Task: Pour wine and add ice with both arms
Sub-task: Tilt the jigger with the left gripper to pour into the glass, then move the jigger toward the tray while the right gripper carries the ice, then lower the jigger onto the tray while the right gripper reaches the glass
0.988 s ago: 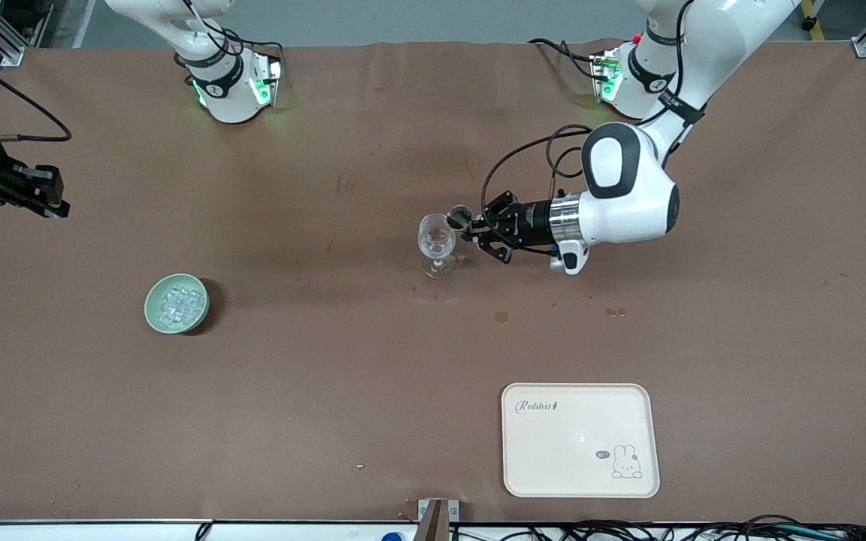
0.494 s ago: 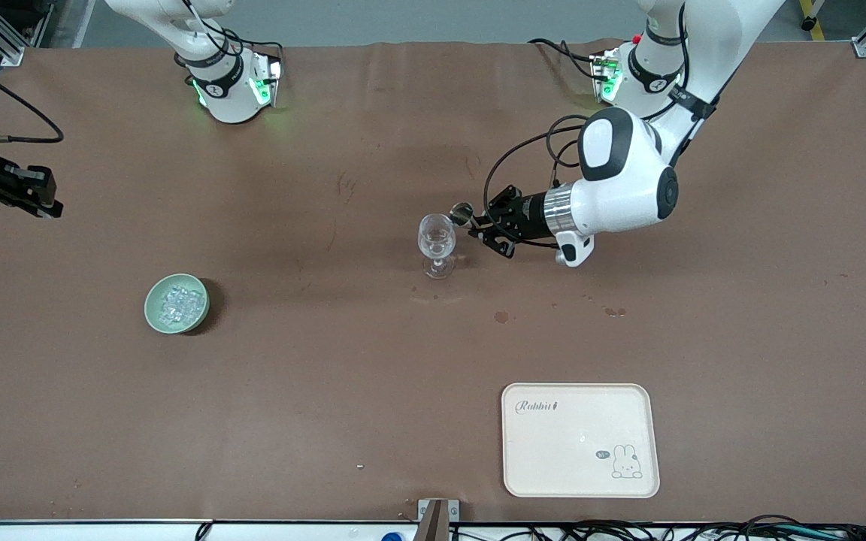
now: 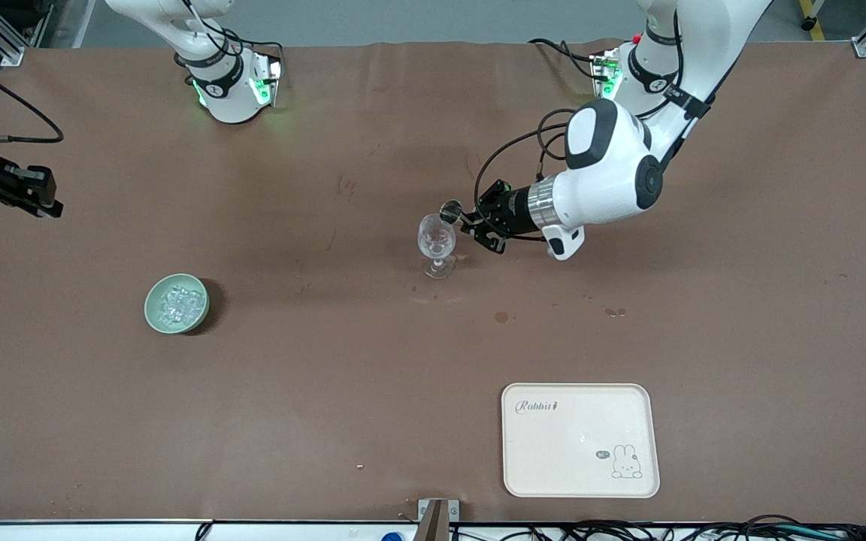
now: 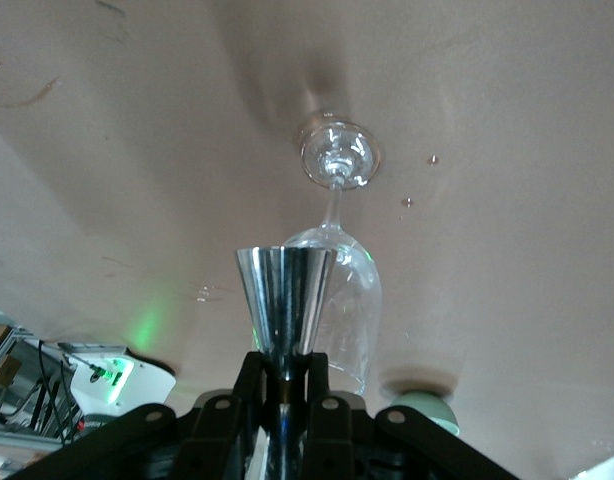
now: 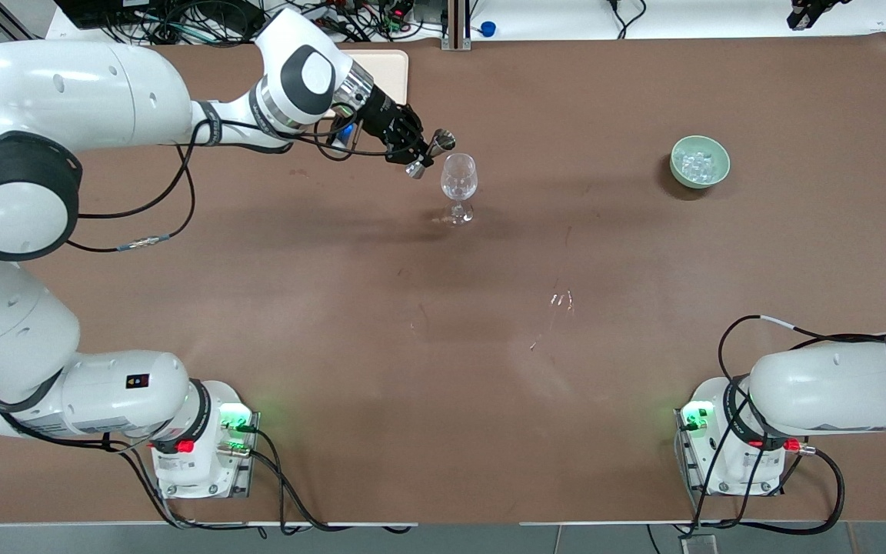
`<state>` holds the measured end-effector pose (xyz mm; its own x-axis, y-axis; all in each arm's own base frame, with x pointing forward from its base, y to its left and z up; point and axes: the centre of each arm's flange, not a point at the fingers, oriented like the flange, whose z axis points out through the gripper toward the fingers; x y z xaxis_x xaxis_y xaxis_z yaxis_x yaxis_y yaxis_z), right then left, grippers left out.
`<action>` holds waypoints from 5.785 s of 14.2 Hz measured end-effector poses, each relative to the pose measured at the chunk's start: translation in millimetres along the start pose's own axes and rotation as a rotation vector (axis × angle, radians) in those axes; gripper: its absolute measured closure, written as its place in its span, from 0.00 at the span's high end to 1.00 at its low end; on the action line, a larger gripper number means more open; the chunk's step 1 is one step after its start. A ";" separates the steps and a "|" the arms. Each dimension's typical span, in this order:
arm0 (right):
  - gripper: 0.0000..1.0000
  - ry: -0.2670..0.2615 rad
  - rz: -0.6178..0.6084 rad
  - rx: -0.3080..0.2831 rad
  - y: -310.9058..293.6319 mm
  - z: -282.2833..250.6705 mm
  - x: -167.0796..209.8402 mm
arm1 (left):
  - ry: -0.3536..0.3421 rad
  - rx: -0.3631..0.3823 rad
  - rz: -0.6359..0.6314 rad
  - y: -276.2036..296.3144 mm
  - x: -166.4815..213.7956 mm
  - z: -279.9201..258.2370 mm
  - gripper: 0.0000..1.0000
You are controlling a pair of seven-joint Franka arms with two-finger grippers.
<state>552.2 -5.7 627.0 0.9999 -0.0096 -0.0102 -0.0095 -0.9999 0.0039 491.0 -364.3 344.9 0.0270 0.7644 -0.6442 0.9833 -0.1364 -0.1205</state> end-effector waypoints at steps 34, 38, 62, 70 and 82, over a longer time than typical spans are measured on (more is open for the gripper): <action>0.21 -0.004 0.000 0.000 0.0 1.8 -0.1 | 0.214 -0.053 -0.114 1.9 -26.0 10.1 0.21; 0.21 -0.005 0.000 0.000 0.2 1.9 -0.2 | 0.190 -0.039 -0.114 9.8 -18.2 11.2 0.21; 0.21 0.088 -0.188 0.044 -317.1 101.5 0.1 | -0.585 -0.184 -0.014 184.6 214.3 -150.2 0.21; 0.21 0.047 -0.100 0.064 -470.6 180.3 -45.7 | -0.600 -0.369 -0.134 225.3 316.9 -159.4 0.21; 0.21 0.033 -0.102 0.071 -521.2 217.0 -78.1 | -0.601 -0.473 -0.155 239.8 398.9 -106.3 0.21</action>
<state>476.9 515.4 408.8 0.9955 0.0907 0.0259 0.0922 -0.9935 -0.0665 756.8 -25.0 139.3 -0.0865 0.2616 -0.9613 0.9438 0.3304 0.0050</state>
